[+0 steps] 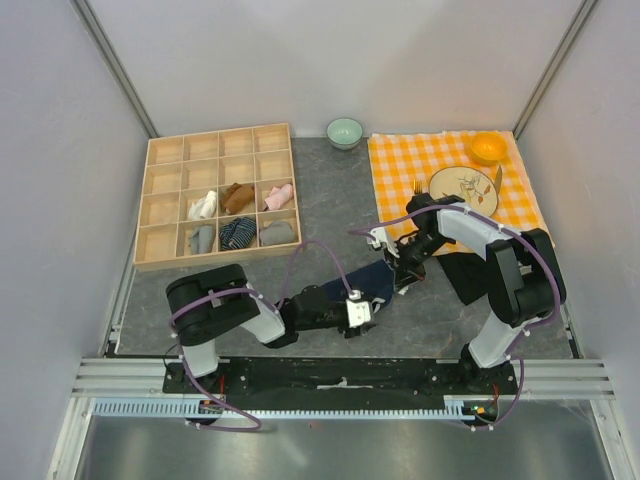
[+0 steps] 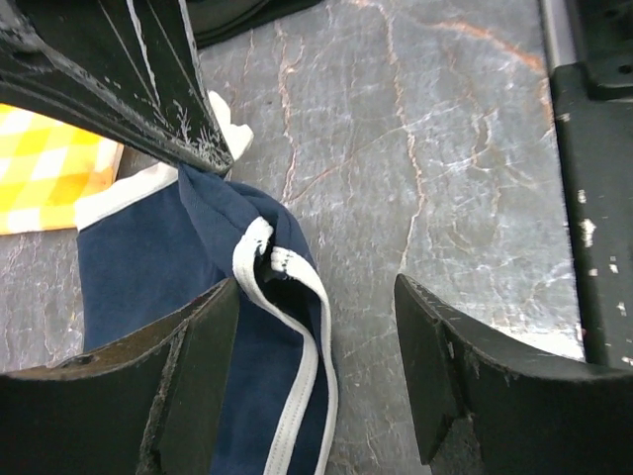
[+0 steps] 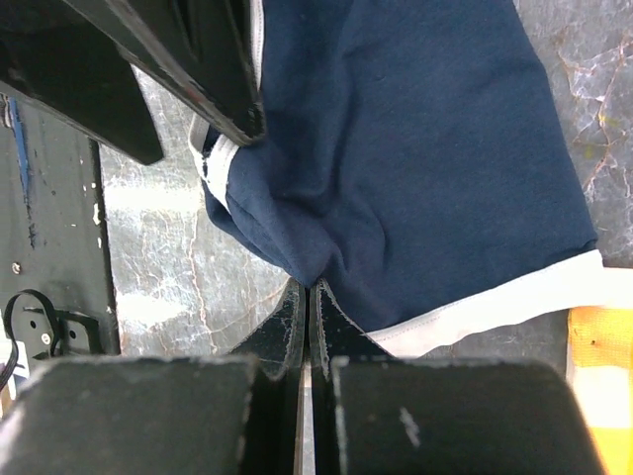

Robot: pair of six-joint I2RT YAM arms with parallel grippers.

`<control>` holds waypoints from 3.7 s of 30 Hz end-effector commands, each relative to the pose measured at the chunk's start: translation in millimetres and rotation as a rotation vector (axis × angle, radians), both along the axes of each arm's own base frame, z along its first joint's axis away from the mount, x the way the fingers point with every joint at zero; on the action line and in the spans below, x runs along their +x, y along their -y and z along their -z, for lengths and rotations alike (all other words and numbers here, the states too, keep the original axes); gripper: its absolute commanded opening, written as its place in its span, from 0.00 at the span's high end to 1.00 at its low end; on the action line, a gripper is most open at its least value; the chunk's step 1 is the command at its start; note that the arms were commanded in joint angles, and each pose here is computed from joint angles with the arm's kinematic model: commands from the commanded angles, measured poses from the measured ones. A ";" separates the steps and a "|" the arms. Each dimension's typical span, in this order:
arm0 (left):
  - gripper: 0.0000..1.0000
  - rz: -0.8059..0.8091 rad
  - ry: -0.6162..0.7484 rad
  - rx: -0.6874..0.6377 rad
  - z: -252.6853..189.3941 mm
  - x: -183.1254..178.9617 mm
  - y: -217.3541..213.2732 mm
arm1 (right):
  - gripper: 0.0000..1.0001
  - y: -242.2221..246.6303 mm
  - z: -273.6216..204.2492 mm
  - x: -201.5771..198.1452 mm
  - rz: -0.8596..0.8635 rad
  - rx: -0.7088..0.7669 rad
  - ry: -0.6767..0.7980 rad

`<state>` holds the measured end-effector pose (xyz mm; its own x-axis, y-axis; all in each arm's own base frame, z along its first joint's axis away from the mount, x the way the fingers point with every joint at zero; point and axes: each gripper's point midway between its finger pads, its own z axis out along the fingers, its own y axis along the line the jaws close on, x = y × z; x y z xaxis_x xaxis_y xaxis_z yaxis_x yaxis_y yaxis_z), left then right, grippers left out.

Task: Roll the underwear
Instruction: Fold the underwear at the center of the board.

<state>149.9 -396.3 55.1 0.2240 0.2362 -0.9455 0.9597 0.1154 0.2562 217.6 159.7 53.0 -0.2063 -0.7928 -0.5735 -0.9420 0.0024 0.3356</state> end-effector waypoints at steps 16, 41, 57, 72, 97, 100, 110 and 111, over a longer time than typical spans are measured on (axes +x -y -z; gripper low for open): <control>0.98 -0.209 0.037 0.052 9.1 30.2 5.2 | 1.00 -6.2 -19.5 -23.9 -0.026 0.090 -0.037; 0.98 -0.141 -0.798 -0.030 10.6 -43.9 -0.9 | 0.94 6.4 -17.1 -43.3 -0.052 0.035 -0.051; 0.98 -0.272 -0.914 -0.111 13.7 -3.6 -20.8 | 0.90 -11.2 -15.5 -5.0 0.009 0.047 -0.029; 0.98 -0.390 -0.973 -0.113 28.0 27.3 -36.0 | 0.77 -29.6 -11.9 39.4 0.104 0.038 0.024; 0.98 -0.515 -1.092 -0.156 45.3 48.8 -52.2 | 0.71 -59.3 -44.4 -30.8 -0.127 0.209 0.030; 0.98 -0.512 -1.093 -0.165 44.2 49.7 -51.0 | 0.71 -59.0 -35.9 -31.4 -0.127 0.188 0.011; 0.98 -0.501 -1.109 -0.169 45.6 49.3 -48.4 | 0.72 -56.2 -9.5 -16.5 -0.067 0.088 0.030; 0.98 -0.503 -1.107 -0.171 45.1 49.9 -48.4 | 0.72 -56.0 -8.5 -15.3 -0.059 0.081 0.029</control>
